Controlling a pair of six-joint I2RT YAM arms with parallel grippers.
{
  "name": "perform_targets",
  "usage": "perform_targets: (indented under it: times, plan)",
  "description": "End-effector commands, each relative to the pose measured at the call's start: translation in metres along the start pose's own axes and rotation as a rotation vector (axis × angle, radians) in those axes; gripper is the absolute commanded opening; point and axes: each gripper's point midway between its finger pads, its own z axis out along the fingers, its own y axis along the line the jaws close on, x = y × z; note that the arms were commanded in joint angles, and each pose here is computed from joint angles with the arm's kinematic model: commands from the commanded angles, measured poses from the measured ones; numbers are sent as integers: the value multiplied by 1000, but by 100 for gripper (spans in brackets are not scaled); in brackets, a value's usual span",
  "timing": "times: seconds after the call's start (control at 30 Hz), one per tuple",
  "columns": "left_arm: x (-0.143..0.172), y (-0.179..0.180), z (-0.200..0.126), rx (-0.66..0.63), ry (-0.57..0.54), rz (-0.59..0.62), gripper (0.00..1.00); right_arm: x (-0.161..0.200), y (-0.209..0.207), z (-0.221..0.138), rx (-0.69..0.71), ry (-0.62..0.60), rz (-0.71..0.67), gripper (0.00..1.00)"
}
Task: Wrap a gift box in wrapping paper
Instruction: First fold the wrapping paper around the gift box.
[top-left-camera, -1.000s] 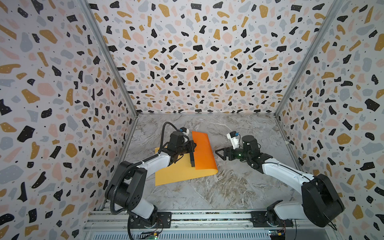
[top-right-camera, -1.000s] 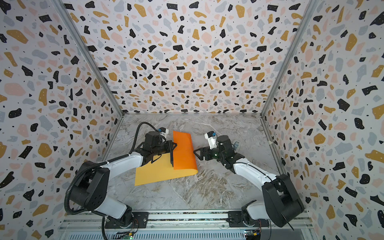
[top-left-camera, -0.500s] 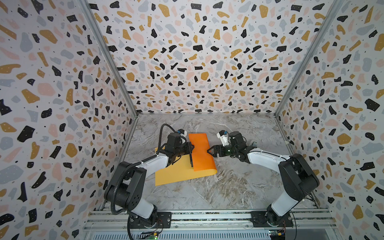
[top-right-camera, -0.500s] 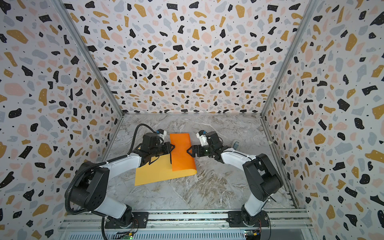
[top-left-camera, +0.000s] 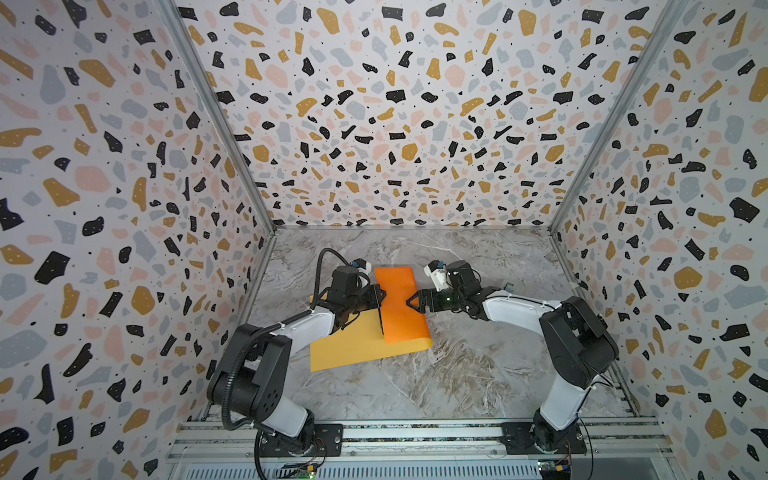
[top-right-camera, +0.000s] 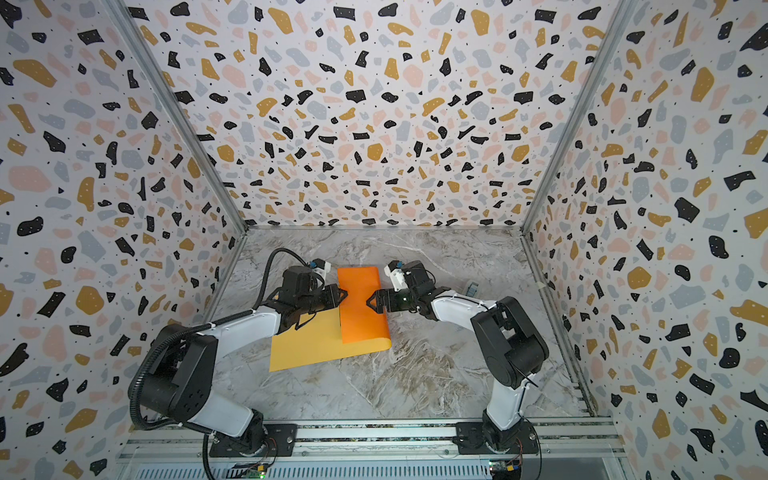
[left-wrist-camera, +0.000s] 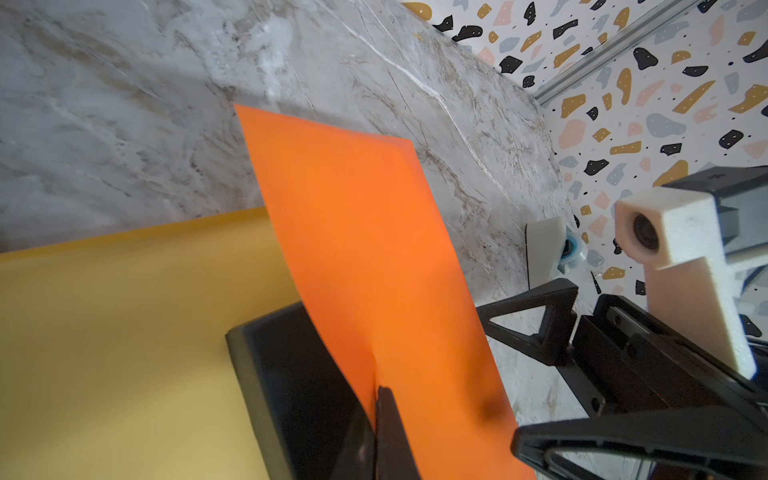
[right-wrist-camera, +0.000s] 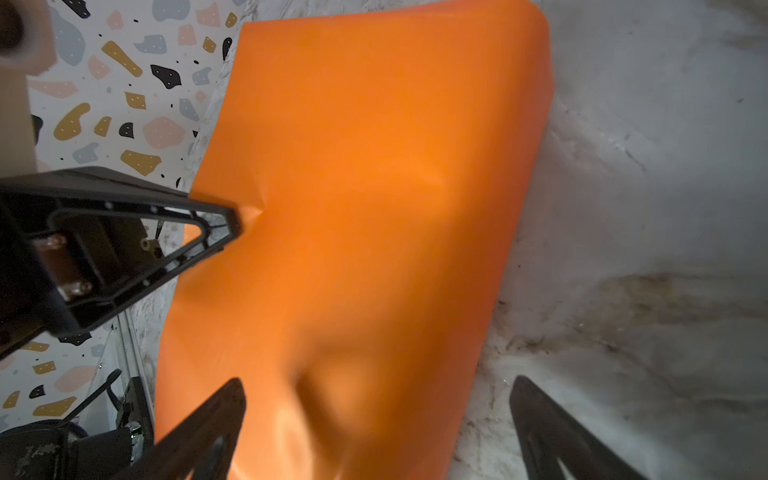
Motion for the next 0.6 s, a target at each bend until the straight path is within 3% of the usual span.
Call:
perform_targets:
  times: [0.0,0.57]
  plan:
    - [-6,-3,-6,20,-29,24,0,-9,9,-1,-9,-6,-12,99]
    - [-5,9,-9,6,-27,6,0,-7,8,10,-9,18,-1,99]
